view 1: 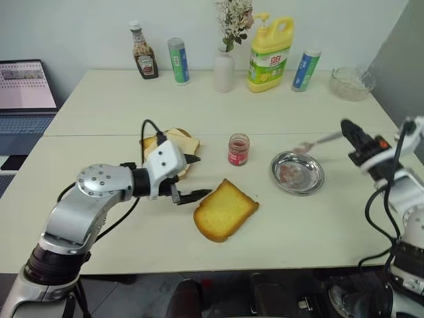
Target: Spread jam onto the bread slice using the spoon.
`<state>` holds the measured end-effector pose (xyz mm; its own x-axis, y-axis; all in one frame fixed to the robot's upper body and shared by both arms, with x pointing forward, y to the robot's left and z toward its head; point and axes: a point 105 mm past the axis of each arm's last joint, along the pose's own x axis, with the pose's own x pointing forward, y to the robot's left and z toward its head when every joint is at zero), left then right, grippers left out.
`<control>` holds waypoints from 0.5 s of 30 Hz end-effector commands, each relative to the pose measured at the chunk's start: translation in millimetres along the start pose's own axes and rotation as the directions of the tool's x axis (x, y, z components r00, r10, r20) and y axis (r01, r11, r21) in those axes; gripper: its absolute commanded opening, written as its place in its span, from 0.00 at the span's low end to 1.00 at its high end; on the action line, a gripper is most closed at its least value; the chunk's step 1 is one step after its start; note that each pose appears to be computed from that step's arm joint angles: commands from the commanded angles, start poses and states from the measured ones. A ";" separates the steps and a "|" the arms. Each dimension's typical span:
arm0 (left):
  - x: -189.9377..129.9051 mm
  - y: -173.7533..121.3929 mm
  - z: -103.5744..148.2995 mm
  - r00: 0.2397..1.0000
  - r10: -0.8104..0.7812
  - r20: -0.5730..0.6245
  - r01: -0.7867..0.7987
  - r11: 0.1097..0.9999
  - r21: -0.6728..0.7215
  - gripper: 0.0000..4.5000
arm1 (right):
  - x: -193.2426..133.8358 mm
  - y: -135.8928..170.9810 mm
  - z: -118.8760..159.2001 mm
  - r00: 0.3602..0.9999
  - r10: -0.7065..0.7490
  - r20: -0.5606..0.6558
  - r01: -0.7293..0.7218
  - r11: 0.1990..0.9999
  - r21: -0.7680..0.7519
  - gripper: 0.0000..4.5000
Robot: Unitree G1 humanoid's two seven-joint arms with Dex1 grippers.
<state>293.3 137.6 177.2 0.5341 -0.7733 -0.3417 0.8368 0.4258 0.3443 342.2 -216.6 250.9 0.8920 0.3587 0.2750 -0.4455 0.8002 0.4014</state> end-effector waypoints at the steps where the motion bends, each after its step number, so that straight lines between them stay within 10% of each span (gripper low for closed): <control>1: -8.4 12.8 5.5 0.996 0.090 0.011 -0.090 0.996 0.018 1.00 | 22.6 36.7 3.4 0.990 0.136 -0.024 -0.138 0.986 -0.088 0.01; 15: -4.7 16.4 6.6 0.988 0.151 0.035 -0.151 0.988 -0.012 1.00 | 77.8 83.4 -33.4 0.928 0.321 -0.187 -0.367 0.871 -0.328 0.01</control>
<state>305.0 148.7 179.6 0.6422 -0.7083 -0.2930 0.7619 0.5480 0.3453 380.6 -109.6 255.4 0.7296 0.6652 0.1584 -0.6767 0.7357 0.0274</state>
